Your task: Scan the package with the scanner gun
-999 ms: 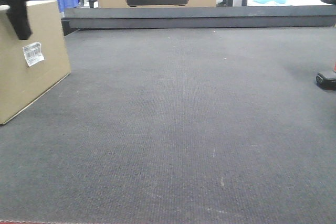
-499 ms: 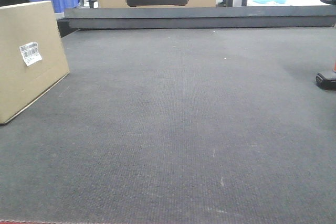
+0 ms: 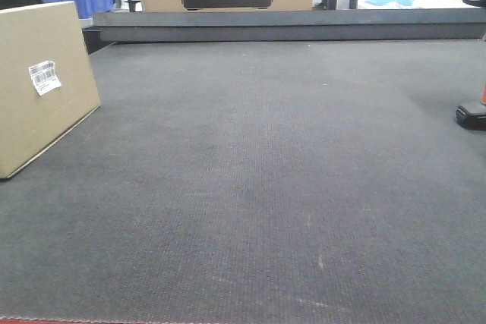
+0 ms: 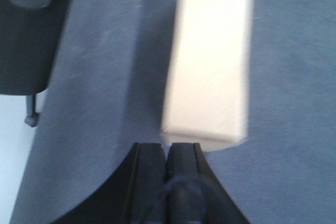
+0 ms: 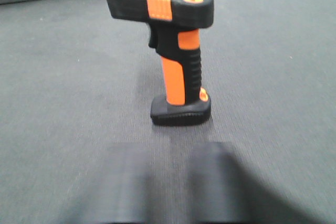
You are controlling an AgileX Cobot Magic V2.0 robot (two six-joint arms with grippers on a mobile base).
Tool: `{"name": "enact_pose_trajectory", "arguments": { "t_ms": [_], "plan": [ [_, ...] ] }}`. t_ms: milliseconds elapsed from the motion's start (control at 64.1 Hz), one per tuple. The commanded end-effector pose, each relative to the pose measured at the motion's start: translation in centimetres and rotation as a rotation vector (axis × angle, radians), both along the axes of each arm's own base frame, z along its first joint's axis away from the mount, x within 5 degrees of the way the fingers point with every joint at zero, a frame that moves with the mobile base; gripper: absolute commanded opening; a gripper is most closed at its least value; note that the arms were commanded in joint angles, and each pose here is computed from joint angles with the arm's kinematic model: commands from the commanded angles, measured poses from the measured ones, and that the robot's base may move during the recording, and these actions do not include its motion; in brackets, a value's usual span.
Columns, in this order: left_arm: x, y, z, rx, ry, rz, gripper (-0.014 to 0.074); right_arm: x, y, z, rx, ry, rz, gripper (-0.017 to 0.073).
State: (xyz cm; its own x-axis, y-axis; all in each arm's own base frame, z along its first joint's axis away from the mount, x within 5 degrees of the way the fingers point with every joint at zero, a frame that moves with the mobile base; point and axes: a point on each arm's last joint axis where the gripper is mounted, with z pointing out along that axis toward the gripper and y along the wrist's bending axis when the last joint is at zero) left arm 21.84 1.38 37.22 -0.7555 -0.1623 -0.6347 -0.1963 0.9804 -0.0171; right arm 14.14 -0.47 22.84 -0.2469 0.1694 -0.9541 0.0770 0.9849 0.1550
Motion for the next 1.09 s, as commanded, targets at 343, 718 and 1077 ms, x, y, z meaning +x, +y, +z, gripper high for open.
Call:
{"name": "enact_pose_trajectory", "arguments": {
  "t_ms": [343,718,1077],
  "plan": [
    [-9.0,-0.1,-7.1,0.012,-0.463,-0.021,-0.0108,-4.5,0.2,1.3,-0.004,-0.039,0.014,-0.0160],
    [-15.5,-0.7,-9.6,0.050,-0.807,-0.039,-0.0111,-9.3,0.4,2.4,-0.034,-0.222,0.017,-0.0160],
    [-17.6,-0.8,-8.9,0.065,-0.940,-0.040,-0.0111,-9.9,0.4,3.2,-0.008,-0.330,0.018,-0.0162]
  ]
}}
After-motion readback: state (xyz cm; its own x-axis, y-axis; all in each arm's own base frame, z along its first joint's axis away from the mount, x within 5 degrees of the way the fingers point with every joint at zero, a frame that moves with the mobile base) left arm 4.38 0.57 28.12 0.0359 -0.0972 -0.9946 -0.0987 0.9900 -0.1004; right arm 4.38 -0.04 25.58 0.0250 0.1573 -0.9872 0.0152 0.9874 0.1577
